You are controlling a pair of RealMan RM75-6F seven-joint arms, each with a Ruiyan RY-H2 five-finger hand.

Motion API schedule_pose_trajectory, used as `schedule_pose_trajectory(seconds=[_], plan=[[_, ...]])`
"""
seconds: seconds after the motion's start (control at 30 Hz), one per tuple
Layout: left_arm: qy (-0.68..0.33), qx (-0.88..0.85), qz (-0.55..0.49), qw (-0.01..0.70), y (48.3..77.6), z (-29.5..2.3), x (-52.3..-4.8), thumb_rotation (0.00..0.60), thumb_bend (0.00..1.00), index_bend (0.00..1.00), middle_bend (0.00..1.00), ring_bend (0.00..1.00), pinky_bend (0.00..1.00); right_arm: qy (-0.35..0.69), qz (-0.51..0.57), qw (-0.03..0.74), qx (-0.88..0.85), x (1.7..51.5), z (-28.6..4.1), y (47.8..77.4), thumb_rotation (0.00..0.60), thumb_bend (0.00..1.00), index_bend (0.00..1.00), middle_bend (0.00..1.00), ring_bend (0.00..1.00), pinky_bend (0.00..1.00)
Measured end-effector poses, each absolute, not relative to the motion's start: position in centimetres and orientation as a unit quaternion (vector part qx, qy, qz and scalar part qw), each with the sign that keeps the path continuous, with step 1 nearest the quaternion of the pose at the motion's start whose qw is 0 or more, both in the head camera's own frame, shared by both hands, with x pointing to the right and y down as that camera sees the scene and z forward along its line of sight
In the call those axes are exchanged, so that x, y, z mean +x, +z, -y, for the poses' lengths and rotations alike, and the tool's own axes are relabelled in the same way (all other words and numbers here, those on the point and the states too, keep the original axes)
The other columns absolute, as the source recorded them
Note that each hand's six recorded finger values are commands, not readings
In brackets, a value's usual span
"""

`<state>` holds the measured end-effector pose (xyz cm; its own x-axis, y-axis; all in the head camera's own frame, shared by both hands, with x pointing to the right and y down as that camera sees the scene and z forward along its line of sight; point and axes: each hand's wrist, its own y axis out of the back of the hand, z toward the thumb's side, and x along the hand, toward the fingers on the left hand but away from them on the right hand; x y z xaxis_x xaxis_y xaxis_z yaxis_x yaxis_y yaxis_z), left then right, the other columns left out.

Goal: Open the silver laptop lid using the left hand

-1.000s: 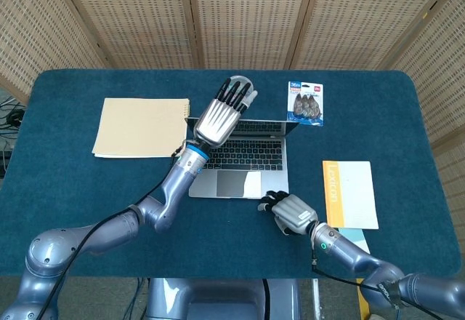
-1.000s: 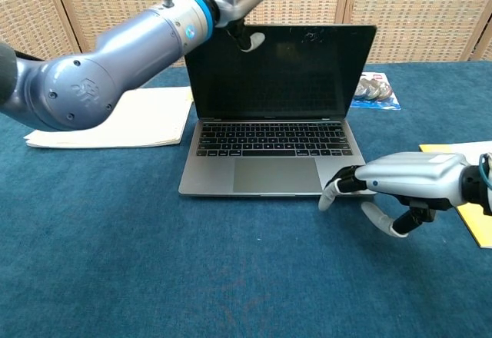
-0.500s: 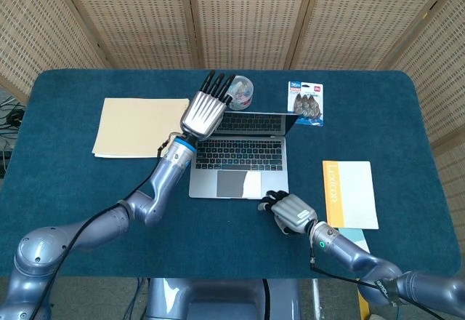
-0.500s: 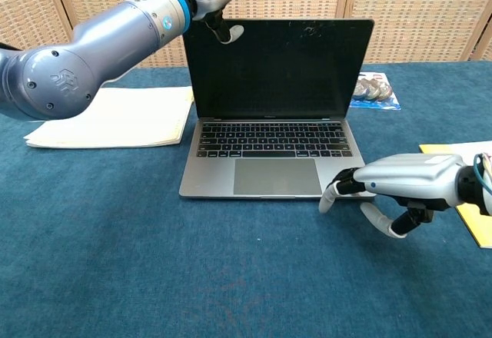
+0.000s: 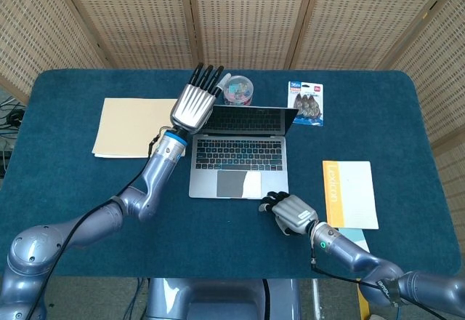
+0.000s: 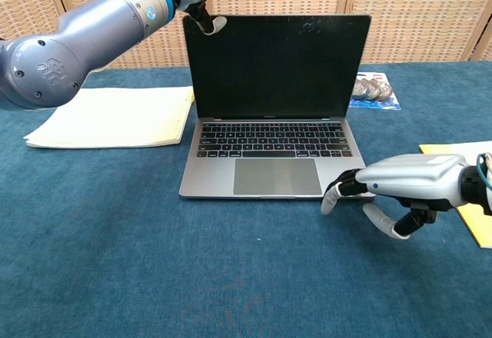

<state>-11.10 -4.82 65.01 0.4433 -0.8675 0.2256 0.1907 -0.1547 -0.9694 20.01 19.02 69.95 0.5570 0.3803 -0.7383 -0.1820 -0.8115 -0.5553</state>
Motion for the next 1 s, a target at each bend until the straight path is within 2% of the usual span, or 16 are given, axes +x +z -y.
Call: schedule_pose_trajectory(seconds=[0.43,1.0], plan=[[-0.465,-0.607,-0.281,0.580,65.9,5.6,-12.4,0.600,0.45,0.00,0.00,0.00,0.00,0.469,0.059,0.298,-0.830,20.0,-19.2,70.1,0.600,0.93,0.20,0.14,0.04,0.13],[-0.458,-0.614,-0.299,0.570,65.1,5.9,-13.4,0.600,0.45,0.00,0.00,0.00,0.00,0.467,0.070,0.300,-0.829,20.1,-19.0,69.6,0.600,0.93,0.20,0.14,0.04,0.13]])
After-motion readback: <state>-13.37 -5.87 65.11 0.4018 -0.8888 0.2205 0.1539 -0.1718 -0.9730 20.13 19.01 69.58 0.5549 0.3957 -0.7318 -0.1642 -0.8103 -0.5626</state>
